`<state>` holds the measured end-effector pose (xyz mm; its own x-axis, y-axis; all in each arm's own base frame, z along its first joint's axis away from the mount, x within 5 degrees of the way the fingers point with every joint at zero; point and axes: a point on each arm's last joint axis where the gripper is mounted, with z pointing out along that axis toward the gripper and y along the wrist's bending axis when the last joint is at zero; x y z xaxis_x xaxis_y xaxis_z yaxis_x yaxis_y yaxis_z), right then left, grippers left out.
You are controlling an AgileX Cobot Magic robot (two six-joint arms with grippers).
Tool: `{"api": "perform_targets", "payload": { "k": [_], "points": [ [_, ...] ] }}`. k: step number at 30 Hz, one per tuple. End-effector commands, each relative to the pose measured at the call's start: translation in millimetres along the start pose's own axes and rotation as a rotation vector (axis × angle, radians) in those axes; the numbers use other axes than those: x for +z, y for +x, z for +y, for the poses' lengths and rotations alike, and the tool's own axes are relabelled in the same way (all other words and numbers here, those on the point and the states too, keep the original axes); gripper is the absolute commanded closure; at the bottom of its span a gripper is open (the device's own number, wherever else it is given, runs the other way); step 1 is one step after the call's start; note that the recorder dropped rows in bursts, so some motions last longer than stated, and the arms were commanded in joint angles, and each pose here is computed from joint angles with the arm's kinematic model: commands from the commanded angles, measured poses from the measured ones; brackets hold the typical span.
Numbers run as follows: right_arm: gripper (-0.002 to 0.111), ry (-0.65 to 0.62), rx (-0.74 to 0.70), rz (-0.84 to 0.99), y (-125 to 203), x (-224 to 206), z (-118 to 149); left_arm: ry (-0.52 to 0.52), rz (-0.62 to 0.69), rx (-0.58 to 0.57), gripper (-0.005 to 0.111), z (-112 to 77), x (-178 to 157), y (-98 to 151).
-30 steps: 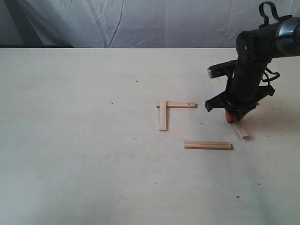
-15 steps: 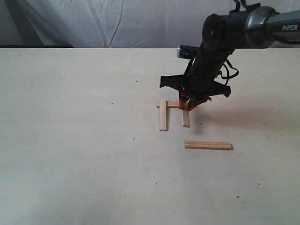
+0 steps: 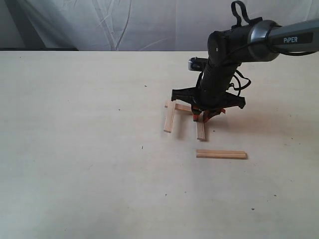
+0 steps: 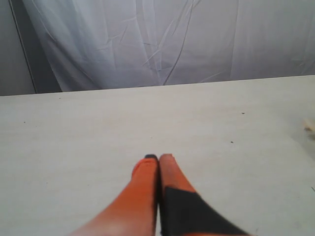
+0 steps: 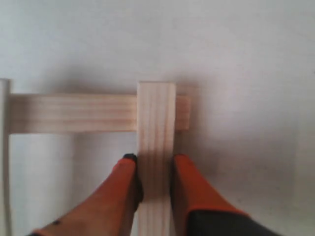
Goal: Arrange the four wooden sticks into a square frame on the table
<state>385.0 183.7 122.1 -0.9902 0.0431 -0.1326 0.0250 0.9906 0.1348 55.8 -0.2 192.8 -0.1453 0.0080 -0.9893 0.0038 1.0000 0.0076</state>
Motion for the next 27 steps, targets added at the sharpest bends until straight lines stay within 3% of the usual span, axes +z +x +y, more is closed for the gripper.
{"api": "perform_targets", "payload": {
  "k": [1,7,16,19,22,24,27],
  "points": [
    [0.107,0.000,0.002,-0.028,-4.3,-2.8,0.0,0.009,-0.002,-0.005,0.107,-0.5,-0.2,0.7],
    [0.106,0.005,-0.002,-0.026,-4.5,3.1,-0.7,0.009,-0.002,-0.005,0.107,-0.5,-0.2,0.7],
    [0.051,0.022,-0.035,-0.060,-8.5,0.8,-1.5,0.009,-0.002,-0.005,0.107,-0.5,-0.2,0.7],
    [0.050,0.010,-0.036,-0.069,-7.2,-25.1,0.3,0.009,-0.002,-0.005,0.107,-0.5,-0.2,0.7],
    [0.055,0.001,-0.159,-0.052,-6.9,-63.7,-13.3,0.009,-0.002,-0.005,0.107,-0.5,-0.2,0.7],
    [0.065,-0.015,-0.211,-0.022,-6.0,-78.5,-24.8,0.009,-0.002,-0.005,0.107,-0.5,-0.2,0.7],
    [0.091,-0.019,-0.231,-0.014,-1.0,-95.1,-48.1,0.009,-0.002,-0.005,0.107,-0.5,-0.2,0.7]
  ]
}}
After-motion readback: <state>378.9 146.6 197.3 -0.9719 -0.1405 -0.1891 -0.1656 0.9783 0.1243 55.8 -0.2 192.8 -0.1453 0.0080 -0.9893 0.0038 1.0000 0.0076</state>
